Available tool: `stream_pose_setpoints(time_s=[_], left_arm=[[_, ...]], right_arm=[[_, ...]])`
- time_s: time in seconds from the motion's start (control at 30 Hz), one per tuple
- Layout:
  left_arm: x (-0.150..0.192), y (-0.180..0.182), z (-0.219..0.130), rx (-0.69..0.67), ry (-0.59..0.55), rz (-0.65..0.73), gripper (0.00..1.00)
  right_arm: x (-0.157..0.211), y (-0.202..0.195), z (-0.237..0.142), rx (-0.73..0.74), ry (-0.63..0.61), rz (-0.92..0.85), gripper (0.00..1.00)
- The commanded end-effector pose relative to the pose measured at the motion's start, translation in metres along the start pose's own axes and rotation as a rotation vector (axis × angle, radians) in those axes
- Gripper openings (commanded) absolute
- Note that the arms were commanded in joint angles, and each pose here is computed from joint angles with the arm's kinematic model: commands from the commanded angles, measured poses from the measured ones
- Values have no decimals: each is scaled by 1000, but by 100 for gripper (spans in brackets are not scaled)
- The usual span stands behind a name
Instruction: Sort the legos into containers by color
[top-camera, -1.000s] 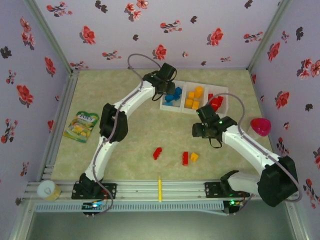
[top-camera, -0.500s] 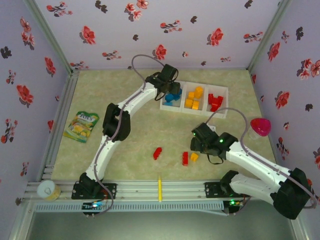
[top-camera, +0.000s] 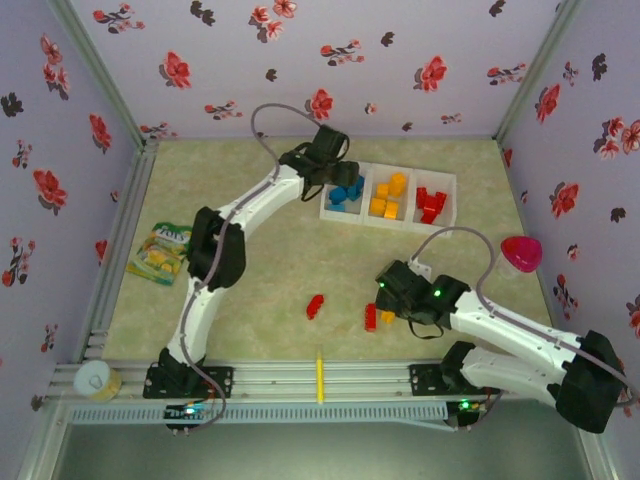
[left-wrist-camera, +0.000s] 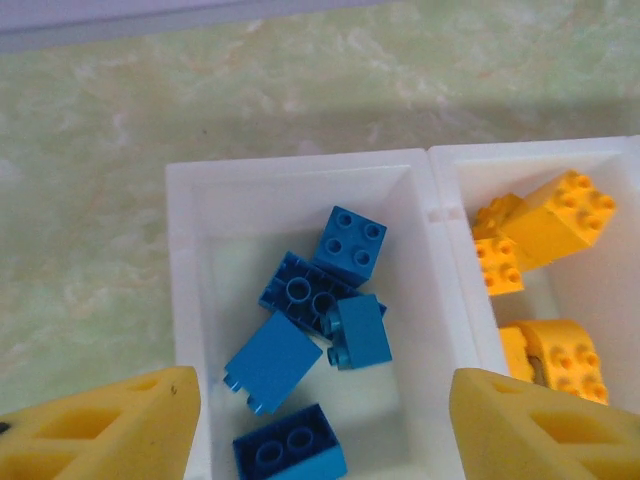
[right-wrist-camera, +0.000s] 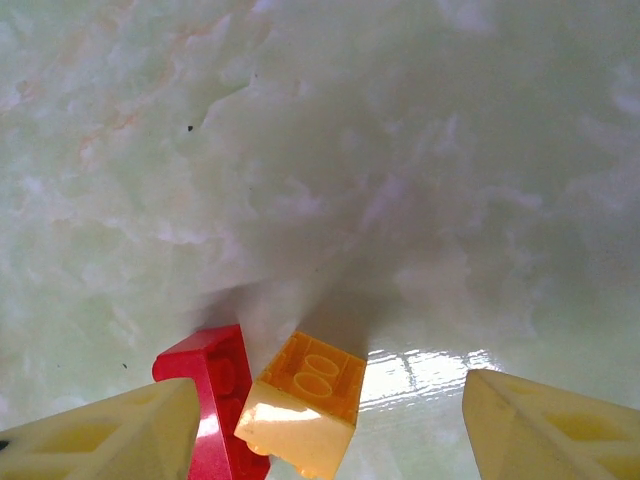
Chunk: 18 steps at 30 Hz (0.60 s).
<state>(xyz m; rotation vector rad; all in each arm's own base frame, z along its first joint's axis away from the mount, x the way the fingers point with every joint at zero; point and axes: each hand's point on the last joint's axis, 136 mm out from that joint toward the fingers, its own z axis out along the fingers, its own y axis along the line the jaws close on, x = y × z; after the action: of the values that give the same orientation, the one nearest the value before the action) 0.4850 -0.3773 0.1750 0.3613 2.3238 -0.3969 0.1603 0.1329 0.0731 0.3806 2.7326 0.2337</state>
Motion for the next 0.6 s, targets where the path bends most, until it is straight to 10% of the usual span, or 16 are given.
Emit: stream_pose_setpoints(time_s=[0.0, 0.57], left_arm=[[-31, -10, -52, 20, -115, 34, 69], [89, 2, -187, 197, -229, 322, 78]], right_arm=[[3, 4, 3, -28, -7, 58, 71], [20, 13, 22, -39, 40, 102, 67]])
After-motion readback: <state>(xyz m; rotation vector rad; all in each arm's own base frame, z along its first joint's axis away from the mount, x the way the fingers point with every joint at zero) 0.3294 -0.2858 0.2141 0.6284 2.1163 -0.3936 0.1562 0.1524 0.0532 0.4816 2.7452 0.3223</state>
